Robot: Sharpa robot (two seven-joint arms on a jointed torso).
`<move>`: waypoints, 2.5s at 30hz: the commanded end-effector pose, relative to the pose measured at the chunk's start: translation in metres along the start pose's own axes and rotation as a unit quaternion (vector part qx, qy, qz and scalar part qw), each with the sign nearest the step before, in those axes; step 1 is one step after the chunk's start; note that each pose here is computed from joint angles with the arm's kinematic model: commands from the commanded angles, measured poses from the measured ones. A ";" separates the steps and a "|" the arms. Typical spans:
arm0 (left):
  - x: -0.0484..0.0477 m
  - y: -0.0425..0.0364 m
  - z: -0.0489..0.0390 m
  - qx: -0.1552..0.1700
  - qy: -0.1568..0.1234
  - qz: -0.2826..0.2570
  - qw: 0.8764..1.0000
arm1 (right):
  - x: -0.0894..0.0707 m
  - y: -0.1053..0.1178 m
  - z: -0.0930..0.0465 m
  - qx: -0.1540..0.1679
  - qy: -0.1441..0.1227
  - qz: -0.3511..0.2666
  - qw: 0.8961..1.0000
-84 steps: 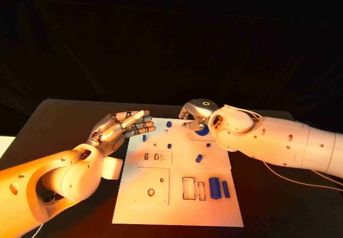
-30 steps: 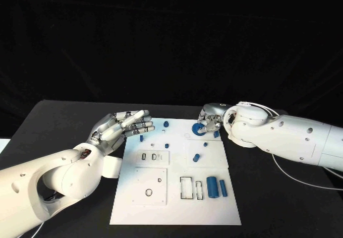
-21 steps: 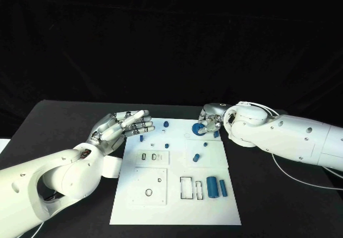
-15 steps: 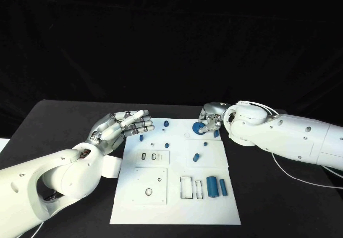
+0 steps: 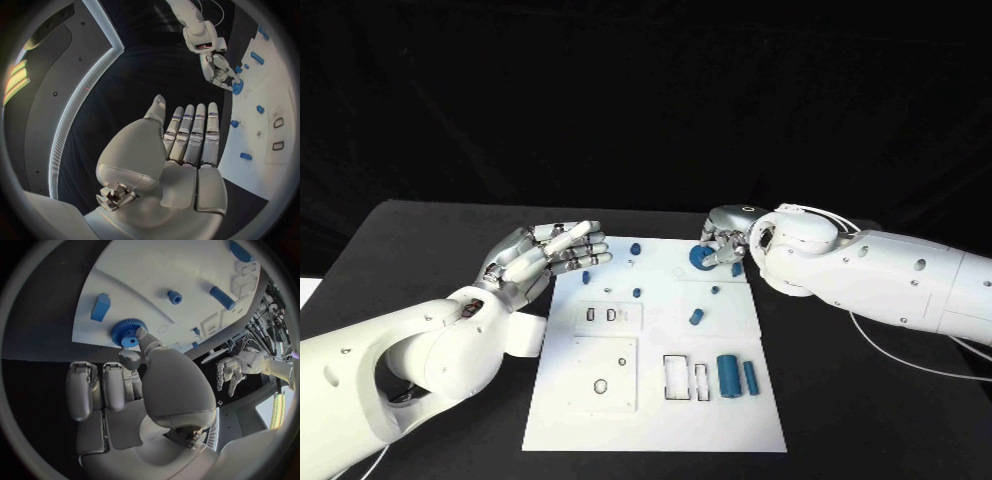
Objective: Assemble the parts on the task board
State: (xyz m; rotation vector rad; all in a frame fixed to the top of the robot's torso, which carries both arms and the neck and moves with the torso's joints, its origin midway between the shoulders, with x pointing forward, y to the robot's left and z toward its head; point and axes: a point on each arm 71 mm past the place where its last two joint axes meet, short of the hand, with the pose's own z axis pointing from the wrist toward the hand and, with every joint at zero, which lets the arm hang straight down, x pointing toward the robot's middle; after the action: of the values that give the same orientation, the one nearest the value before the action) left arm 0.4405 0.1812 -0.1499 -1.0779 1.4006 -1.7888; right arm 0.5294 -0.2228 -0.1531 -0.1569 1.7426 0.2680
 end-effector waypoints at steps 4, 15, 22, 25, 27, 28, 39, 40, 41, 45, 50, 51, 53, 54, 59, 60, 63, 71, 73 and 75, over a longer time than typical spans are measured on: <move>0.0027 -0.0010 0.0007 0.004 0.011 -0.004 1.000 | 0.000 0.013 -0.004 -0.025 -0.045 -0.019 0.998; 0.0033 -0.0007 0.0012 0.005 0.012 -0.005 1.000 | -0.005 0.049 -0.013 -0.069 -0.075 0.005 0.995; 0.0035 -0.0007 0.0011 0.005 0.011 -0.004 1.000 | -0.006 0.075 -0.009 -0.096 -0.081 0.005 0.992; 0.0042 -0.0007 0.0012 0.005 0.012 -0.005 1.000 | -0.006 0.085 -0.005 -0.103 -0.083 0.002 0.991; 0.0046 -0.0006 0.0013 0.005 0.012 -0.005 1.000 | -0.005 0.091 -0.002 -0.107 -0.083 0.001 0.991; 0.0048 -0.0006 0.0013 0.005 0.012 -0.005 1.000 | -0.005 0.094 -0.001 -0.109 -0.083 0.000 0.991; 0.0053 -0.0004 0.0018 0.004 0.013 -0.005 1.000 | 0.006 0.113 0.012 -0.120 -0.076 0.000 0.990; 0.0052 -0.0003 0.0018 0.004 0.013 -0.005 1.000 | 0.007 0.114 0.012 -0.122 -0.075 0.001 0.990; 0.0050 -0.0004 0.0018 0.004 0.013 -0.005 1.000 | 0.008 0.116 0.012 -0.123 -0.074 0.002 0.990; 0.0037 -0.0004 0.0018 0.004 0.011 -0.004 1.000 | 0.012 0.120 0.012 -0.128 -0.068 0.002 0.989; 0.0039 -0.0003 0.0019 0.004 0.012 -0.005 1.000 | 0.015 0.121 0.012 -0.129 -0.063 0.001 0.990; 0.0039 -0.0003 0.0019 0.004 0.012 -0.005 1.000 | 0.015 0.122 0.013 -0.129 -0.063 0.001 0.990; 0.0040 -0.0003 0.0019 0.004 0.012 -0.005 1.000 | 0.016 0.122 0.013 -0.129 -0.062 0.001 0.990; 0.0041 -0.0003 0.0019 0.003 0.012 -0.005 1.000 | 0.016 0.122 0.014 -0.129 -0.063 0.002 0.990; 0.0043 -0.0003 0.0017 0.003 0.012 -0.005 1.000 | 0.016 0.122 0.017 -0.125 -0.065 0.002 0.990; 0.0043 -0.0003 0.0017 0.003 0.013 -0.005 1.000 | 0.016 0.122 0.017 -0.124 -0.064 0.002 0.990; 0.0042 -0.0004 0.0016 0.003 0.012 -0.005 1.000 | 0.016 0.121 0.019 -0.122 -0.064 0.002 0.990; 0.0041 -0.0005 0.0014 0.003 0.012 -0.005 1.000 | 0.017 0.121 0.021 -0.121 -0.063 0.002 0.991; 0.0039 -0.0006 0.0012 0.003 0.012 -0.005 1.000 | 0.017 0.121 0.021 -0.121 -0.062 0.003 0.991; 0.0036 -0.0006 0.0011 0.003 0.012 -0.005 1.000 | 0.017 0.121 0.021 -0.121 -0.062 0.003 0.991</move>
State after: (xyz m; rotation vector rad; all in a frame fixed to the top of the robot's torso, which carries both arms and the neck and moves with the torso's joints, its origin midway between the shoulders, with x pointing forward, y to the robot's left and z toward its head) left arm 0.4407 0.1797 -0.1501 -1.0779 1.4037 -1.7911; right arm 0.5158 -0.1011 -0.1614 -0.2893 1.5770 0.4860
